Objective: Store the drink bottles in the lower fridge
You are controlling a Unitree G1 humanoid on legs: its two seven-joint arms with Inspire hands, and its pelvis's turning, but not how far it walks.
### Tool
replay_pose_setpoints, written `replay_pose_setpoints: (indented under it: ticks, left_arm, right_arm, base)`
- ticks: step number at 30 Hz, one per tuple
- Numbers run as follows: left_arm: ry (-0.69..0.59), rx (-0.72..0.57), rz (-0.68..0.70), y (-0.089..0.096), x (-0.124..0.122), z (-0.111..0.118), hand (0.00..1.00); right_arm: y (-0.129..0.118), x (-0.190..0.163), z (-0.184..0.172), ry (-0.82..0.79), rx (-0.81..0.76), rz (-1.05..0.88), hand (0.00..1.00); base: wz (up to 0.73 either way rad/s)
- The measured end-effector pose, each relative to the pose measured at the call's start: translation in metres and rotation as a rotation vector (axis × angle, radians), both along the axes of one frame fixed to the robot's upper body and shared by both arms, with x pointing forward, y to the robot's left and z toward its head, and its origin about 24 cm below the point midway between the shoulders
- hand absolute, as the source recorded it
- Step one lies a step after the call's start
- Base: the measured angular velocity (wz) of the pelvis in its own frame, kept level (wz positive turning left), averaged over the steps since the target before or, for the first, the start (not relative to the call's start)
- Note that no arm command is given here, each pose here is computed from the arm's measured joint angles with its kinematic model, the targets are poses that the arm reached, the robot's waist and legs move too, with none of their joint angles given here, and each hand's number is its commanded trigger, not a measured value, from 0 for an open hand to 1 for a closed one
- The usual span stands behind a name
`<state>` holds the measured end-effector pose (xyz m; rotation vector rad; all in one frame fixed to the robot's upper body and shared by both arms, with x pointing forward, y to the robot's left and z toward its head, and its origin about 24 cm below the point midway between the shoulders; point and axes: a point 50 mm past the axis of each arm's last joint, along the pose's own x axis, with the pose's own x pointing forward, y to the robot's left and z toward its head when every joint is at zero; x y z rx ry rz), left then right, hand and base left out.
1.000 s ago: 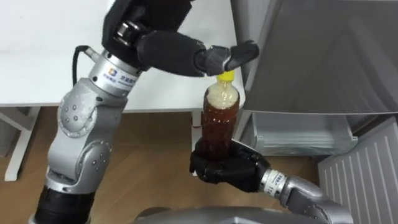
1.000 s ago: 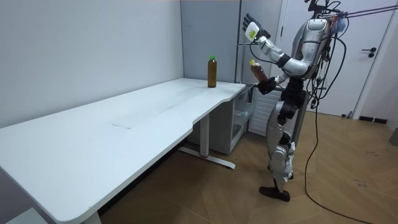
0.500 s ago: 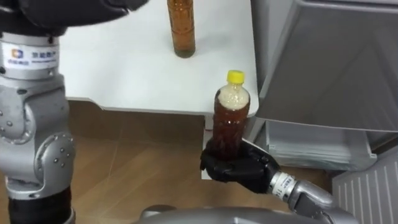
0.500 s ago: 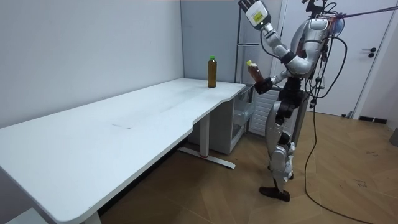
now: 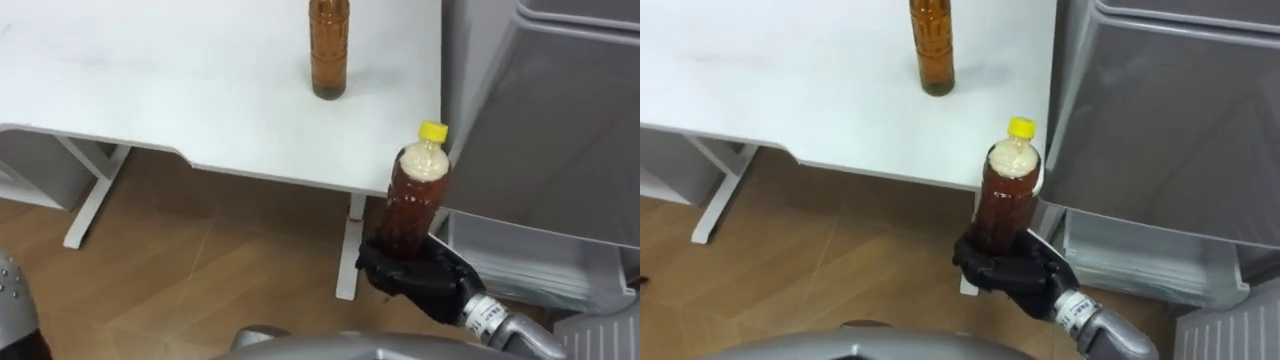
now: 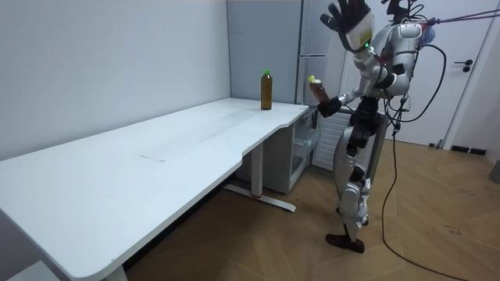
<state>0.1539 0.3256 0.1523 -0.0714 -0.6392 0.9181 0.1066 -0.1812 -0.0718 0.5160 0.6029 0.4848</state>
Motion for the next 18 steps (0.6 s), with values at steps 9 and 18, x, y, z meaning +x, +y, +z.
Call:
replay_pose_setpoints:
  ticks: [9, 18]
  left_arm:
    - [0.408, -0.482, 0.245, 0.019, -0.031, -0.121, 0.00]
    - [0.946, -0.954, 0.168, -0.031, -0.087, -0.252, 0.00]
  right_arm:
    - [0.019, 0.003, -0.001, 0.055, 0.031, -0.045, 1.00]
    - [0.033, -0.002, -0.011, 0.179, 0.098, -0.060, 1.00]
  base:
    - [0.02]
    - [-0.03]
